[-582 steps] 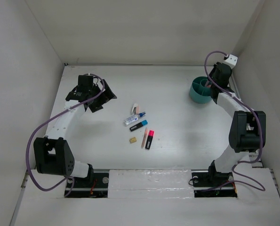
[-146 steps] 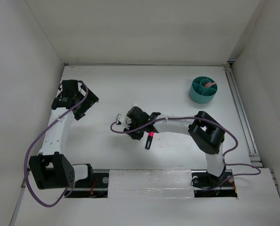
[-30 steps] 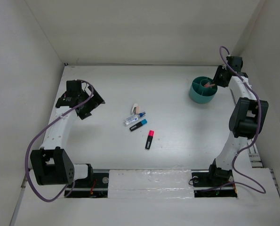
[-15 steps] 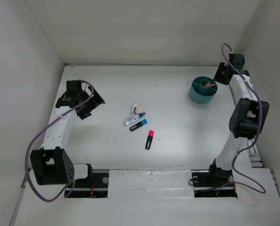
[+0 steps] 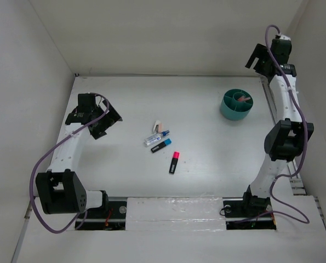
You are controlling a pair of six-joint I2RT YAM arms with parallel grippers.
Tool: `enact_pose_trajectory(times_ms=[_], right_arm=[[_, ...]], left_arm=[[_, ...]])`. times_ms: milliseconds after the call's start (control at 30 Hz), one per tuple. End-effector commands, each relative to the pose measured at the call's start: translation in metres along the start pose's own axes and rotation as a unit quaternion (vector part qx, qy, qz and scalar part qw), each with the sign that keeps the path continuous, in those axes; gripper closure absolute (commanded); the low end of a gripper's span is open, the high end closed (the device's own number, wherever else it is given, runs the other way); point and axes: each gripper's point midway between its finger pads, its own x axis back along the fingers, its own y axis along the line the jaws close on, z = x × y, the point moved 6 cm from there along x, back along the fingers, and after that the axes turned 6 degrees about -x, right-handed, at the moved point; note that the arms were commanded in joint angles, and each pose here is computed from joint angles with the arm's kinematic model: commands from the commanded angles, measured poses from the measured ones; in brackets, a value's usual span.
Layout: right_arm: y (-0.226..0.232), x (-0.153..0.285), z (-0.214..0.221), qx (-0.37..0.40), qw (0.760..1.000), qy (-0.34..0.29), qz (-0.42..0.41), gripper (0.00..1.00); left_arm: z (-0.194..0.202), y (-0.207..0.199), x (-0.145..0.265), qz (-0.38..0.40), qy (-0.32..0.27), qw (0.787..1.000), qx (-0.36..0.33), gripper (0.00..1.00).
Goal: Sort the stationery into containers
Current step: Grab a piece of stationery with the left arm
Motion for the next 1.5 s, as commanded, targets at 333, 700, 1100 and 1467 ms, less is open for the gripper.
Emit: enact_pose_trajectory(times_ms=[333, 700, 1100, 1467], right_arm=[[0.185, 0.099, 0.114, 0.084, 0.989, 0.087, -0.081, 0.14], [0.281, 0.135, 0.305, 0.126, 0.953, 0.248, -0.116, 0.23], [0.283, 0.162, 0.294, 0.106, 0.970, 0.200, -0.089, 0.27], [0.222, 0.201, 0.176, 0.035, 0.990, 0.102, -0.086, 0.24]], left_arm=[[-0.007, 0.003, -0.008, -0.033, -0.012, 0.999, 0.008, 0.00], [-0.011, 0.016, -0.008, -0.063, -0.019, 0.997, 0.034, 0.00], [-0.003, -0.016, -0.013, 0.007, -0.003, 0.999, -0.039, 0.00], [0.009, -0.121, -0.063, -0.045, 0.037, 0.966, -0.251, 0.00]])
